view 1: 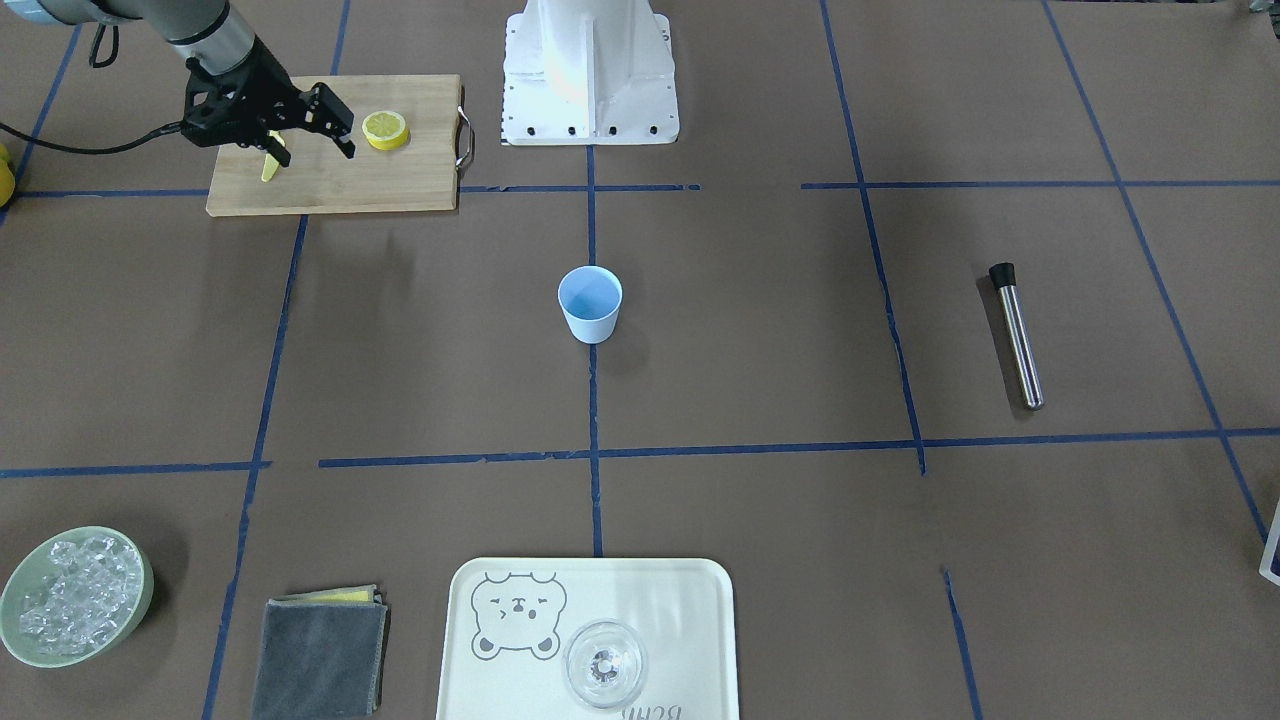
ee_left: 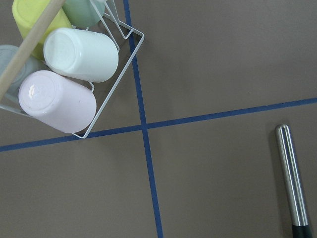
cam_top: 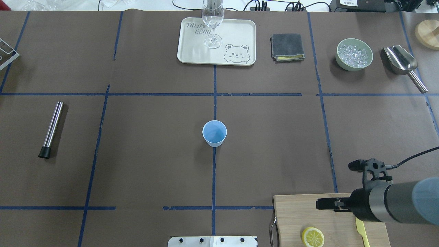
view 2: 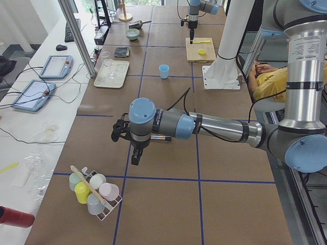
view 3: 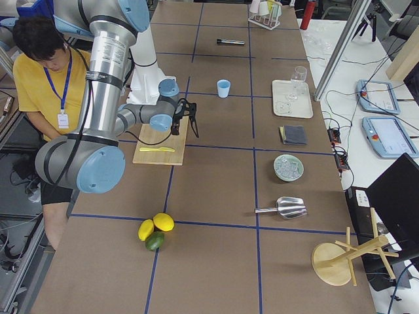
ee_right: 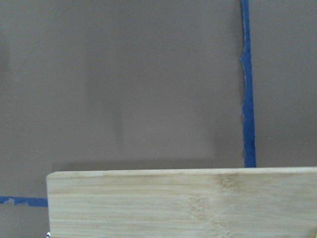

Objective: Squeeze lemon into cup
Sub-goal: 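Move the right gripper down over the lemon slice on the cutting board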

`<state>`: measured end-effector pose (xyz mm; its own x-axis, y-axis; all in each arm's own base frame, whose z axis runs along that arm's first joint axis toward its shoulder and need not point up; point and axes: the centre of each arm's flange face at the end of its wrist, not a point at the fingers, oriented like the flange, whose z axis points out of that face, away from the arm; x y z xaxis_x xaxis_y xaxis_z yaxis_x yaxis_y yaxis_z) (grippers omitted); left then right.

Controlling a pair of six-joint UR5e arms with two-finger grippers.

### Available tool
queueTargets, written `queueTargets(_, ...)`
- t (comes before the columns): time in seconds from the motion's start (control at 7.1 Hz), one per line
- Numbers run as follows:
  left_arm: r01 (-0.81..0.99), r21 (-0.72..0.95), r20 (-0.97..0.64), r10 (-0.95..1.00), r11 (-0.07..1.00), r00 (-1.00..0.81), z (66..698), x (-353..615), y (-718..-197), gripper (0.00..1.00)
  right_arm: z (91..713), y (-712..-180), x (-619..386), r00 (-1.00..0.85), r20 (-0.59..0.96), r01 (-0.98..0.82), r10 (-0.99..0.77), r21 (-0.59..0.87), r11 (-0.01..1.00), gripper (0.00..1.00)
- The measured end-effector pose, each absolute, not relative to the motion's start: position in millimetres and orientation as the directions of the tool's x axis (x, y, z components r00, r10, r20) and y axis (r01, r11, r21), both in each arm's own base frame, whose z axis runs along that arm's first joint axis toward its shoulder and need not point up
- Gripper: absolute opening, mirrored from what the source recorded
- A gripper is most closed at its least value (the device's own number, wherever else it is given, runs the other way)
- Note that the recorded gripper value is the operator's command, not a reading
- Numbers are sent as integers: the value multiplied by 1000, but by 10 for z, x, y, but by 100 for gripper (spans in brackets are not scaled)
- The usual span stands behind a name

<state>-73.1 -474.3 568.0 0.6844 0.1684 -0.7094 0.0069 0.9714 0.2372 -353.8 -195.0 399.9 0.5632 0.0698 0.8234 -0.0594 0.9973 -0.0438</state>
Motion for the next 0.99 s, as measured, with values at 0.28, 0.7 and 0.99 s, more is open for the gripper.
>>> queueTargets(0.28,8,244,-711,173,970,681,5696,-728,-4746,100,3392,-1465,-4051,631,771,-86,91,-47,995,100)
queueTargets(0.7,9,238,-742,176,971,646,5702,-696,-4737,100,3105,-1290,-4397,706,698,-105,117,-61,993,100)
queueTargets(0.99,10,241,-754,180,971,632,5676,-688,-4733,100,3269,-1302,-4448,733,669,-110,122,-60,992,97)
